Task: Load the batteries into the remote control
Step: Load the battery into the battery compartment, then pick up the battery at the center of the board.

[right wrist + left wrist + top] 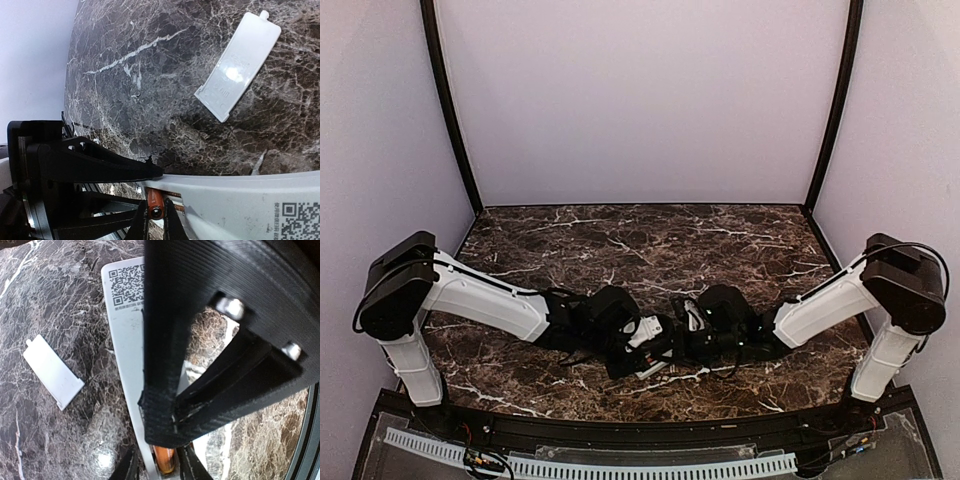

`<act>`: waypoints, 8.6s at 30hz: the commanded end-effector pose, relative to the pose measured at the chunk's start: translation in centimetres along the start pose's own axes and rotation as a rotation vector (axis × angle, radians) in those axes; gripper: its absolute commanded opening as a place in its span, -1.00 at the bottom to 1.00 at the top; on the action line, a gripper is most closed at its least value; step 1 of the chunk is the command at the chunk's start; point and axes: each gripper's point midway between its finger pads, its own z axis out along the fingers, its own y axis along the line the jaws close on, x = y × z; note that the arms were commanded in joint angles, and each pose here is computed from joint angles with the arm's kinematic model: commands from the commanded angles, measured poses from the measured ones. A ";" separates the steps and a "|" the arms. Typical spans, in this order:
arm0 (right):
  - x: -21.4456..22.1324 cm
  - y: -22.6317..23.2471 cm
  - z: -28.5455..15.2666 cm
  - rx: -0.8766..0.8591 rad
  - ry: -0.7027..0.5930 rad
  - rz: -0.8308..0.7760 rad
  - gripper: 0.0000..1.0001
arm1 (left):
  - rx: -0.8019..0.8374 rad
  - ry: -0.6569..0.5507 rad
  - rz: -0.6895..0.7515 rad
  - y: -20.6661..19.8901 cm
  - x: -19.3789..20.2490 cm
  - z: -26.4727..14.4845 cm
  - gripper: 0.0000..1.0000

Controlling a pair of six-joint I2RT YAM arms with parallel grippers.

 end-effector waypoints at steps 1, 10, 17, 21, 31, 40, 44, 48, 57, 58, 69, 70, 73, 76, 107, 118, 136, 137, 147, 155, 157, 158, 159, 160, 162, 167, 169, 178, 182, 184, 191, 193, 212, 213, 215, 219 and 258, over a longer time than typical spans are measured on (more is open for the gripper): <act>3.1 -4.0 0.3 0.125 0.078 0.033 -1.00 | 0.000 0.041 -0.003 -0.3 1.0 -1.4 -0.40; 2.5 -3.9 1.3 0.134 0.075 0.011 -1.00 | 0.035 -0.033 -0.086 0.4 -0.9 -2.5 -0.26; 3.3 -4.8 1.5 0.137 0.089 0.061 -1.00 | 0.061 -0.054 -0.155 1.1 -1.2 -3.3 -0.21; 3.5 -5.0 1.5 0.133 0.091 0.075 -1.00 | 0.070 -0.016 -0.158 1.0 -0.4 -2.5 -0.20; 3.4 -5.3 1.7 0.144 0.087 0.094 -1.00 | 0.106 0.038 -0.166 0.1 0.4 -1.8 -0.17; 3.2 -5.2 1.6 0.151 0.077 0.097 -1.00 | 0.028 0.075 -0.204 1.3 0.9 -0.3 -0.39; 3.0 -5.1 1.5 0.152 0.069 0.096 -1.00 | 0.037 0.068 -0.206 1.1 0.8 -0.2 -0.40; 2.9 -4.9 1.4 0.151 0.065 0.098 -1.00 | 0.035 0.062 -0.198 1.1 0.5 0.0 -0.41; 2.7 -4.8 1.1 0.162 0.056 0.101 -0.99 | 0.032 0.100 -0.171 0.9 1.3 0.4 -0.79; 2.6 -4.7 0.9 0.164 0.054 0.100 -0.98 | 0.031 0.113 -0.171 0.9 1.6 0.4 -0.85; 1.9 -3.6 -0.4 0.179 0.036 0.058 -0.70 | 0.017 0.170 -0.091 0.7 3.2 0.3 -1.00; 1.6 -3.2 -0.6 0.177 0.030 0.049 -0.67 | 0.018 0.173 -0.083 0.6 3.3 0.3 -1.00; 0.7 -2.3 -1.3 0.173 0.014 0.016 -0.62 | 0.018 0.176 -0.071 0.5 3.3 0.3 -1.00; 0.1 -1.6 -1.9 0.162 -0.001 -0.005 -0.57 | 0.016 0.178 -0.065 0.6 3.3 0.3 -1.00; -0.7 -0.2 0.3 0.034 -0.061 -0.059 -0.94 | 0.015 0.185 -0.058 0.5 3.4 0.4 -1.00; -1.1 -0.7 -1.2 0.130 -0.100 -0.088 -0.79 | 0.015 0.183 -0.058 0.5 3.4 0.4 -1.00; 0.0 -0.8 0.9 0.139 -0.041 -0.108 -0.97 | 0.017 0.185 -0.058 0.5 3.4 0.4 -1.00; 0.1 -1.0 1.0 0.143 -0.038 -0.108 -1.00 | 0.017 0.184 -0.059 0.5 3.4 0.4 -1.00; 1.9 -2.0 2.4 0.158 0.026 -0.086 -1.00 | 0.015 0.180 -0.059 0.6 3.3 0.4 -0.86; 3.0 -3.6 2.7 0.251 0.071 -0.088 -1.00 | 0.017 0.173 -0.065 0.5 3.1 0.5 -0.72; 3.5 -4.0 2.7 0.272 0.081 -0.093 -1.00 | 0.023 0.163 -0.067 0.4 2.8 0.5 -0.67; 3.7 -4.4 2.8 0.279 0.086 -0.089 -1.00 | 0.024 0.159 -0.069 0.4 2.7 0.5 -0.65; 3.8 -4.5 2.8 0.279 0.088 -0.084 -1.00 | 0.025 0.153 -0.070 0.4 2.5 0.5 -0.65; 3.9 -4.5 2.8 0.278 0.088 -0.080 -1.00 | 0.025 0.152 -0.071 0.4 2.5 0.5 -0.65; 3.8 -4.5 2.6 0.277 0.081 -0.079 -1.00 | 0.024 0.152 -0.070 0.4 2.4 0.6 -0.65; 2.9 -3.1 2.1 0.244 0.056 -0.096 -1.00 | 0.002 0.179 -0.065 0.8 3.0 0.8 -0.69; 2.2 -2.2 1.6 0.213 0.034 -0.099 -1.00 | 0.000 0.187 -0.063 0.9 3.2 0.8 -0.72; -0.7 -0.4 -2.4 0.166 -0.043 -0.106 -1.00 | -0.023 0.218 -0.056 1.3 3.8 0.6 -0.83; -1.1 -1.5 -4.1 0.177 -0.075 -0.078 -1.00 | -0.025 0.217 -0.053 1.3 3.7 0.5 -0.84; -1.3 -1.8 -5.0 0.182 -0.095 -0.070 -1.00 | -0.029 0.215 -0.055 1.3 3.7 0.4 -0.84; -1.9 -2.0 -6.5 0.208 -0.124 -0.093 -0.99 | -0.017 0.179 -0.052 1.2 2.4 0.1 -0.64; -2.1 -1.8 -6.7 0.205 -0.129 -0.099 -0.97 | -0.015 0.164 -0.049 1.1 2.0 -0.2 -0.54; -3.2 -2.3 -9.4 0.299 -0.178 -0.106 -0.87 | -0.024 0.031 -0.037 1.2 -2.2 -2.7 -0.20; -3.4 -2.5 -9.8 0.315 -0.191 -0.099 -0.86 | -0.024 0.027 -0.037 1.2 -2.4 -2.8 -0.20; -3.4 -3.3 -10.8 0.364 -0.199 -0.075 -0.85 | -0.024 0.023 -0.038 1.2 -2.4 -3.0 -0.20; -3.5 -5.9 -13.7 0.508 -0.248 0.007 -0.69 | -0.033 -0.005 -0.043 1.4 -3.1 -3.9 -0.20; -1.3 -15.5 -16.1 0.836 0.130 0.293 -0.39 | -0.266 -0.227 -0.176 10.5 -4.3 -13.6 0.46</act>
